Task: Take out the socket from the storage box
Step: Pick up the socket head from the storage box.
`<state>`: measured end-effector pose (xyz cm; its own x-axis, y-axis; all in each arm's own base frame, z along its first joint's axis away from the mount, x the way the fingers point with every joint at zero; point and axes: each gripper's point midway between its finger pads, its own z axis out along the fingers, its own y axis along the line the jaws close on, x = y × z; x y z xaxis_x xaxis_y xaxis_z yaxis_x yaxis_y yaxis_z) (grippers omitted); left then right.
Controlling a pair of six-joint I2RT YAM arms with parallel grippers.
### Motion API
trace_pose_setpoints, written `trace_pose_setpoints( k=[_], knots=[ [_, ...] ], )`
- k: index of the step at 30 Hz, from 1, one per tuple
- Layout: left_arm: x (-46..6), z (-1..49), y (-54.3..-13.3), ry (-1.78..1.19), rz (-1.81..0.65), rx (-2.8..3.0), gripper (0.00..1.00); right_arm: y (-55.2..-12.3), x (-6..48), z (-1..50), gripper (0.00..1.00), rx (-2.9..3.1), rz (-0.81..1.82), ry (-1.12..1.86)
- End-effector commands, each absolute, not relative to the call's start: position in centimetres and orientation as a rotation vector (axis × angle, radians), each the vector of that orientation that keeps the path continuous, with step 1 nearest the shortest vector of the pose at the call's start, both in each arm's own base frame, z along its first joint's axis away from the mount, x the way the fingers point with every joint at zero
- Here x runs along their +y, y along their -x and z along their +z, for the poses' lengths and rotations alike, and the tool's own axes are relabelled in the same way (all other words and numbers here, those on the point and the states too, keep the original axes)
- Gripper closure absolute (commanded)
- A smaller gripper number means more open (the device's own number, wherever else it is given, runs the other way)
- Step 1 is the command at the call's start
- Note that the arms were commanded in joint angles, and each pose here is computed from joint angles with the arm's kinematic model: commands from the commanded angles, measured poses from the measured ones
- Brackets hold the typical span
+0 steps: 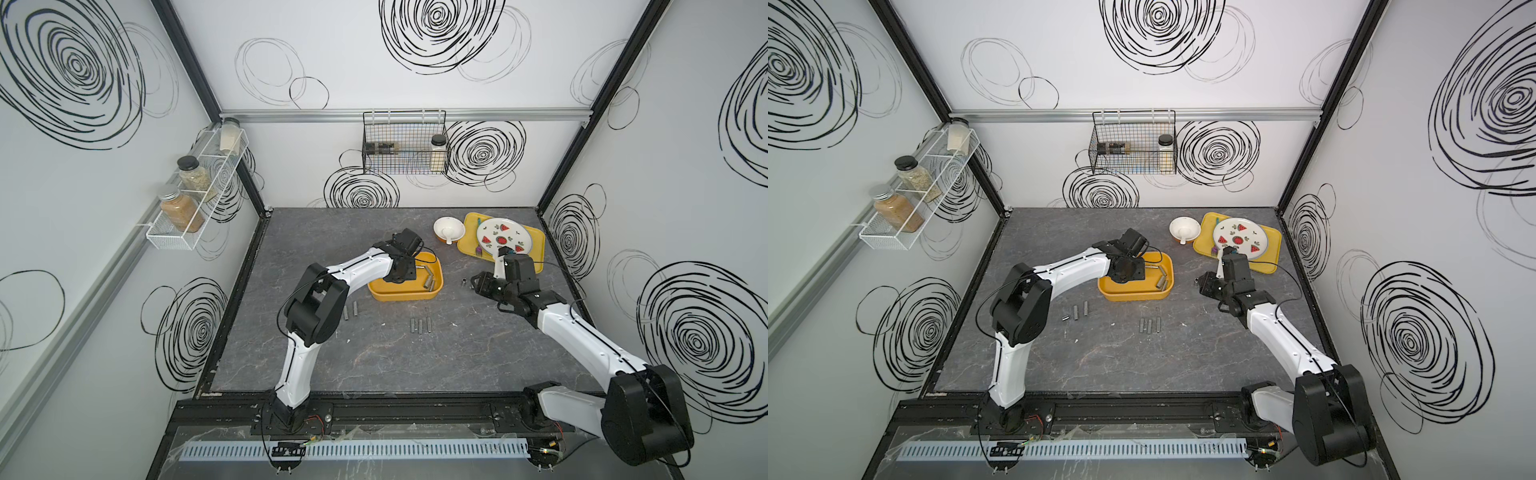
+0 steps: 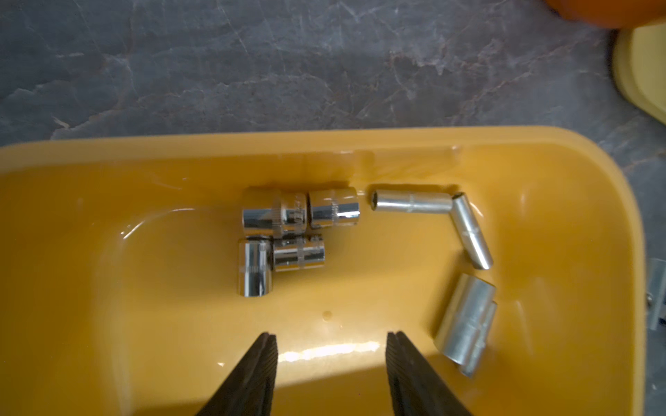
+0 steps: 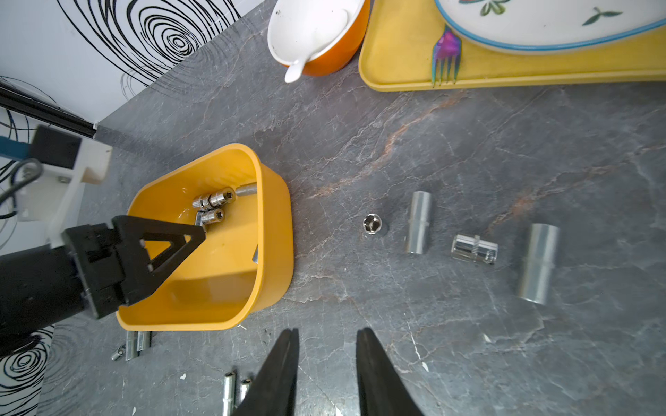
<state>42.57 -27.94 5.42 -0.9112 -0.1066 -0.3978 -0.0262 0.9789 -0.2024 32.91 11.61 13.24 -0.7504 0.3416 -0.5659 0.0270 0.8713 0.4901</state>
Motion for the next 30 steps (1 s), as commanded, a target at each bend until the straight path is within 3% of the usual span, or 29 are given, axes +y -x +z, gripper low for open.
trace_pose_setpoints(
  k=[1,30],
  knots=[
    [-27.9,6.1,-44.1,0.128,-0.276,2.681,0.44,-32.8,12.4,12.4,0.68,2.384,0.651,-0.258],
    [-27.9,2.3,-45.1,0.102,-0.188,2.709,0.48,-32.9,13.0,11.0,0.68,2.438,0.662,-0.247]
  ],
)
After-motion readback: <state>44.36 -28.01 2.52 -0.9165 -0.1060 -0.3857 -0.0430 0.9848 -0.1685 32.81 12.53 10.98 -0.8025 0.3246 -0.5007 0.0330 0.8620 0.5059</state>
